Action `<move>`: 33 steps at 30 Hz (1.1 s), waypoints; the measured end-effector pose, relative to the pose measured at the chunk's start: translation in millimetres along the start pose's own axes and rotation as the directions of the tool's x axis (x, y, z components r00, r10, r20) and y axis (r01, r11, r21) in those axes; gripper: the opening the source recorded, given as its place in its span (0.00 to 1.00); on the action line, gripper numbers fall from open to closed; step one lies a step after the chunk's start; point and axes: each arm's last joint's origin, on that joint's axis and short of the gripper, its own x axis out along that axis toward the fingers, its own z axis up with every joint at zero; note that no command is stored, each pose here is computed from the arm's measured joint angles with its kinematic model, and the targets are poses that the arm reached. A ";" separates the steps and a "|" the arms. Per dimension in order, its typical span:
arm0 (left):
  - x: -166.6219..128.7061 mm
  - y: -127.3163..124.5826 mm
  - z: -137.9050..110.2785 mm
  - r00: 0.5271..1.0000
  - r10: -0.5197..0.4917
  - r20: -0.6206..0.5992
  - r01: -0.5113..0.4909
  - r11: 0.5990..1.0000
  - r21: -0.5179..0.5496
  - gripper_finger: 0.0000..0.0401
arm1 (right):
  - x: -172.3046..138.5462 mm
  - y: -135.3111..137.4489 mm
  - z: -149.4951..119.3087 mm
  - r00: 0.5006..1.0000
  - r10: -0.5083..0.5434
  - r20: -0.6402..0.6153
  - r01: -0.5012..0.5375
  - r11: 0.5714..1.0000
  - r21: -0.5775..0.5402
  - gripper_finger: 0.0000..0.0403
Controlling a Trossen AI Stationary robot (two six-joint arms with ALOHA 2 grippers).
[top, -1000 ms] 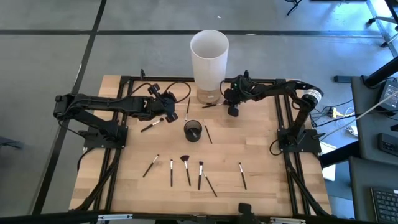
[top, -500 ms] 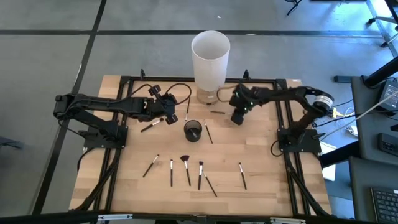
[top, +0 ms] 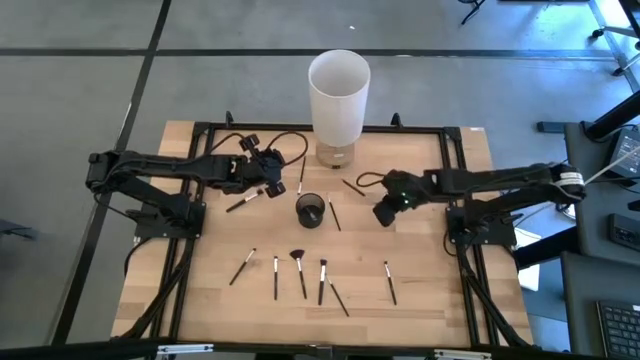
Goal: Put items in baskets/containers
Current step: Put the black eyeshadow brush into the black pen holder
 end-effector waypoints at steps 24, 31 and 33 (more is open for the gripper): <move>-42.1 -90.3 5.9 0.819 -0.400 0.412 0.020 0.738 0.675 0.20 | 25.4 75.3 41.0 0.927 0.320 -0.196 -0.284 0.940 0.190 0.03; -26.1 -113.6 7.4 0.780 -0.466 0.417 0.024 0.688 0.725 0.35 | 12.9 85.5 55.9 0.894 0.422 -0.151 -0.403 0.905 0.137 0.01; -19.8 -116.9 7.1 0.788 -0.460 0.408 0.025 0.687 0.726 0.38 | 9.2 86.0 60.3 0.897 0.420 -0.140 -0.405 0.906 0.126 0.01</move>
